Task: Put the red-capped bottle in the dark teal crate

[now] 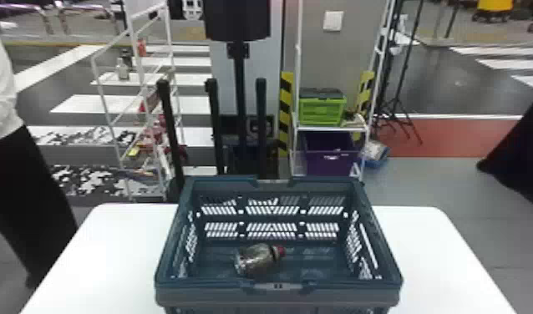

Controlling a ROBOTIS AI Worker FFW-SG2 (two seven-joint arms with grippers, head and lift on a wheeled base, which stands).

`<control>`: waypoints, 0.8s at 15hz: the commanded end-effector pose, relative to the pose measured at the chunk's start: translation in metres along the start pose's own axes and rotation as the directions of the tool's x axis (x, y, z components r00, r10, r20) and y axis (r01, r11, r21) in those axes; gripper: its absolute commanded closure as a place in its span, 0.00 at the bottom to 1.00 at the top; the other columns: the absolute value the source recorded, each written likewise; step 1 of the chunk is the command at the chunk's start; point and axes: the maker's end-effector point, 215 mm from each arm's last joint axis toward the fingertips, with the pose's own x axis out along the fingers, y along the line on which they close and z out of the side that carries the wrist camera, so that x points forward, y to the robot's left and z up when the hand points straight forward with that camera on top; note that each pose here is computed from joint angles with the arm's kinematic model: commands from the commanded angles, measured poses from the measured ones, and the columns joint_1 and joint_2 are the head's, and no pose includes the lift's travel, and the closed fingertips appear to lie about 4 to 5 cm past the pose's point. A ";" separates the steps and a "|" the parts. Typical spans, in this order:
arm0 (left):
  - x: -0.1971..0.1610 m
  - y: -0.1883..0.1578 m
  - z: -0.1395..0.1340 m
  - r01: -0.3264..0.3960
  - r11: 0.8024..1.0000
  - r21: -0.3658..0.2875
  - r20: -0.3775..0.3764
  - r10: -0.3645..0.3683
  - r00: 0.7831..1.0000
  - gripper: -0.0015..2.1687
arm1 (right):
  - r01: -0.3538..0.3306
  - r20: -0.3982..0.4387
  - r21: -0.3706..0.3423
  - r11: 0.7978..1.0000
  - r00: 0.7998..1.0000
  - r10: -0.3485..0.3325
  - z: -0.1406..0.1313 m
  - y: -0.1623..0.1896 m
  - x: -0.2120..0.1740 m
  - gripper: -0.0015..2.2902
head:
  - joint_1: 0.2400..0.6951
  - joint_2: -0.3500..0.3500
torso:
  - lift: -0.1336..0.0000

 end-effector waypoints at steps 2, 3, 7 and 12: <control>-0.019 -0.006 -0.004 0.002 1.000 -0.015 0.041 -0.002 0.999 0.02 | -0.007 0.010 0.005 1.000 1.000 0.007 0.002 0.005 0.001 0.07 | 0.57 0.50 | 1.00; -0.022 -0.008 -0.002 0.001 1.000 -0.010 0.053 -0.001 0.999 0.02 | -0.008 0.010 0.006 1.000 1.000 0.008 0.002 0.005 0.001 0.07 | 0.57 0.50 | 1.00; -0.029 -0.011 -0.002 -0.011 1.000 -0.018 0.071 0.012 0.997 0.02 | -0.015 0.005 0.007 1.000 1.000 0.015 0.000 0.009 0.004 0.07 | 0.57 0.50 | 1.00; -0.032 -0.010 0.005 -0.022 0.999 -0.030 0.102 0.025 0.994 0.02 | -0.018 -0.011 0.006 1.000 1.000 0.018 -0.004 0.010 0.003 0.07 | 0.57 0.50 | 1.00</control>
